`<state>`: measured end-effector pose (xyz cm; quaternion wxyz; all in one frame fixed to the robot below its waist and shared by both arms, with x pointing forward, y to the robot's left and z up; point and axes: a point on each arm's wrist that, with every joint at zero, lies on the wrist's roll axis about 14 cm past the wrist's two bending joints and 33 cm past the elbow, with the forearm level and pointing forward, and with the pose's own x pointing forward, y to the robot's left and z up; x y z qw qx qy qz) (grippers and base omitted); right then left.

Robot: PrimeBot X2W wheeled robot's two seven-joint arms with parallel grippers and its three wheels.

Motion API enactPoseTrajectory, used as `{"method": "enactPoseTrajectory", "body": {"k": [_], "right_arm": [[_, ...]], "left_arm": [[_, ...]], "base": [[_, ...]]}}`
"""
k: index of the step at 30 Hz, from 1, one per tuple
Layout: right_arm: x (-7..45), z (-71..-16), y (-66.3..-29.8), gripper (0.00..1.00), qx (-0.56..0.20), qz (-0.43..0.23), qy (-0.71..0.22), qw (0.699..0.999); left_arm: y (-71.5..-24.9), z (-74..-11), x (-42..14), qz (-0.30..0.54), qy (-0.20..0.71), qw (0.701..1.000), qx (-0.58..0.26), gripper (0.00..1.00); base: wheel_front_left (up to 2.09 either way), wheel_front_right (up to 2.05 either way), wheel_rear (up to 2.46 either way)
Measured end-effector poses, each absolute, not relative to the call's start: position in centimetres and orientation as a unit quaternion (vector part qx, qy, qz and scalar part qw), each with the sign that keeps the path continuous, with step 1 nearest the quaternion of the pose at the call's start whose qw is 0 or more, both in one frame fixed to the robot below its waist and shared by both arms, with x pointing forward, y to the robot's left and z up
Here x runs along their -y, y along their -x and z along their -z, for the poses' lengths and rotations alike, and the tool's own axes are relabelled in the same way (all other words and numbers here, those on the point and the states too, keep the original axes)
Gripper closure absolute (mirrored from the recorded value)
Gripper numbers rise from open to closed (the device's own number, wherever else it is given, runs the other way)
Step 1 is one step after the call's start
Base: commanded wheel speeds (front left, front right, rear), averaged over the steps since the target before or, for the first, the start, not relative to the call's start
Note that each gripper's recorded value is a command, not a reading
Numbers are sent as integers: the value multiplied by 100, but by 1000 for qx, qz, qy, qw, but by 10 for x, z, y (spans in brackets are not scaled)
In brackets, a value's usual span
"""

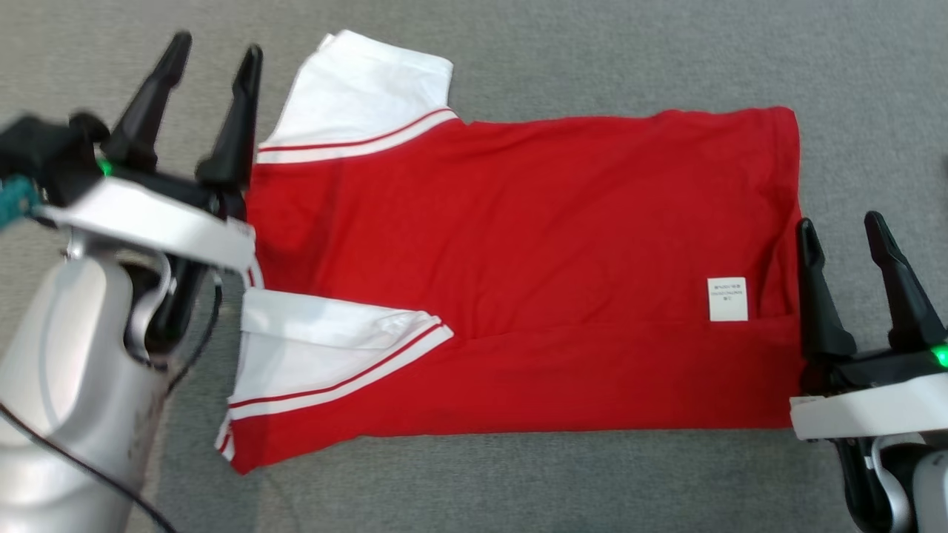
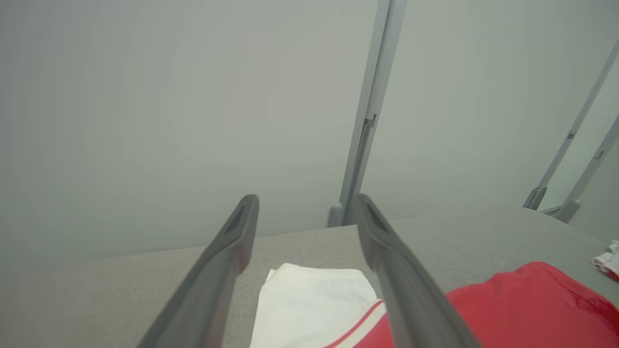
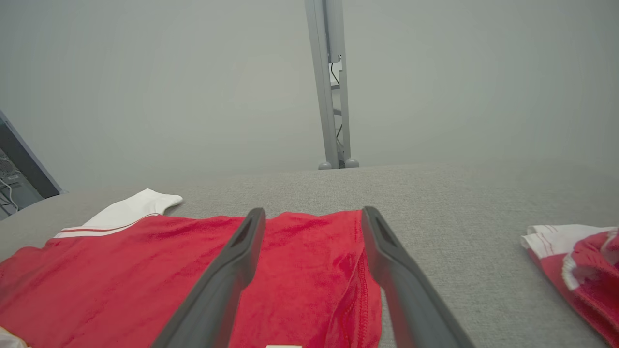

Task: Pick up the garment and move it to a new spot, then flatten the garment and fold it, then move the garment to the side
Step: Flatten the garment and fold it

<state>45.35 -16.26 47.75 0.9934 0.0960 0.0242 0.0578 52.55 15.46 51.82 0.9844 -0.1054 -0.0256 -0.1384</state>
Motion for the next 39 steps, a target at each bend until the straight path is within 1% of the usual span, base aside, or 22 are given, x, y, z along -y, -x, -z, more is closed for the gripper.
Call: {"method": "enactPoseTrajectory", "body": {"k": [7, 10, 15, 19, 23, 24, 25, 26, 31, 34, 39], "right_arm": [[161, -458, -460, 0, -39, -57, -109, 992], [163, -444, -463, 0, -48, -53, -115, 991], [172, -422, -459, 0, -73, -36, -116, 990], [177, -415, -457, 0, -79, -28, -117, 990], [185, -412, -457, 0, -80, -15, -121, 989], [186, -413, -459, 0, -78, -14, -121, 990], [188, -416, -463, 0, -73, -14, -118, 990], [189, -420, -468, 0, -65, -16, -117, 991], [201, -438, -505, 0, -50, -24, -116, 992], [205, -441, -530, 0, -57, -39, -111, 991], [187, -417, -557, 0, -118, -79, -114, 983]], "left_arm": [[-593, -467, -131, 160, 115, 978, -73, 0], [-621, -428, -125, 155, 117, 972, -136, 0], [-635, -379, -116, 152, 126, 958, -208, 0], [-639, -347, -118, 140, 133, 946, -259, 0], [-640, -334, -116, 140, 131, 936, -295, 0], [-640, -334, -115, 142, 130, 934, -300, 13], [-639, -334, -114, 143, 133, 933, -301, 54], [-639, -334, -114, 144, 135, 933, -302, 100], [-638, -334, -111, 151, 134, 931, -304, 100], [-638, -338, -108, 157, 135, 932, -299, 100], [-635, -343, -106, 163, 135, 933, -292, 100]], "base": [[0, 0, 0], [0, 0, 0], [0, 0, 0], [0, 0, 0], [0, 0, 0], [0, 0, 0], [0, 0, 0], [0, 0, 0], [0, 0, 0], [0, 0, 0], [0, 0, 0]]}}
